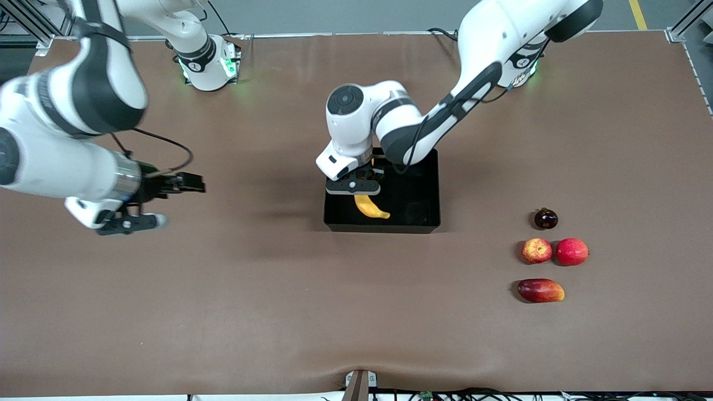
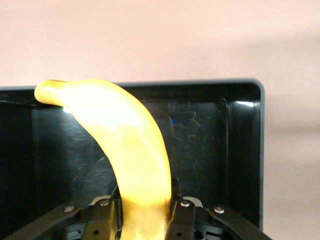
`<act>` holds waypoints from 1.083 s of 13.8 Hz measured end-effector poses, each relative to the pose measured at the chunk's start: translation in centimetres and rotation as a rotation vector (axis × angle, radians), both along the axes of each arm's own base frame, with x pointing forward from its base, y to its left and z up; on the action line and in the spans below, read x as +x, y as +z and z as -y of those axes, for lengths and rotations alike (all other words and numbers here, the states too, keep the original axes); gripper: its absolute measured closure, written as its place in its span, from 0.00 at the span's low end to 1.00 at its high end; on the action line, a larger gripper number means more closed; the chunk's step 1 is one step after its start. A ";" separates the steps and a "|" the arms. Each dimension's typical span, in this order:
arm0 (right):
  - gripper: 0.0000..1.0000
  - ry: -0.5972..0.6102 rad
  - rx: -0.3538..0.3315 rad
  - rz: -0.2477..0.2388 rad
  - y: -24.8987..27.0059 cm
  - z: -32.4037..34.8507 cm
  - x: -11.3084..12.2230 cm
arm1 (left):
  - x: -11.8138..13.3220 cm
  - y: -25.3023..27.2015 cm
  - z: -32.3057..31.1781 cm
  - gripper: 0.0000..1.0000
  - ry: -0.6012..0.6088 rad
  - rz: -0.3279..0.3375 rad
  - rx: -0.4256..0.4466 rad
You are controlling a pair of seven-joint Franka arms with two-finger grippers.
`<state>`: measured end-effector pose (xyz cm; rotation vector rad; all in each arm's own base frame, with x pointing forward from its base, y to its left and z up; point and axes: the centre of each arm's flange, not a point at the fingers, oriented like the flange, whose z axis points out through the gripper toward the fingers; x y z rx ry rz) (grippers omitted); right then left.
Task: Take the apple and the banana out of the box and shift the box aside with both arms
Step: 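Carry the banana toward the fruits while the right gripper grasps the tray rim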
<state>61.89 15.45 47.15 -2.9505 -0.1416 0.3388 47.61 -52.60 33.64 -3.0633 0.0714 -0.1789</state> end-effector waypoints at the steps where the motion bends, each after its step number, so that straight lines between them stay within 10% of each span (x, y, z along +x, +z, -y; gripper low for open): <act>1: 0.00 0.000 -0.006 0.003 -1.2 -1.8 0.2 | 0.8 2.3 -1.2 0.63 -0.003 -0.008 0.003; 8: 0.00 0.050 -0.043 0.032 -11.3 -15.0 -0.9 | 10.1 7.4 -19.0 0.63 -0.097 -0.207 0.039; 15: 0.00 0.016 -0.091 0.066 -19.2 -26.6 -7.0 | 11.1 -1.2 -28.7 0.63 -0.195 -0.294 0.150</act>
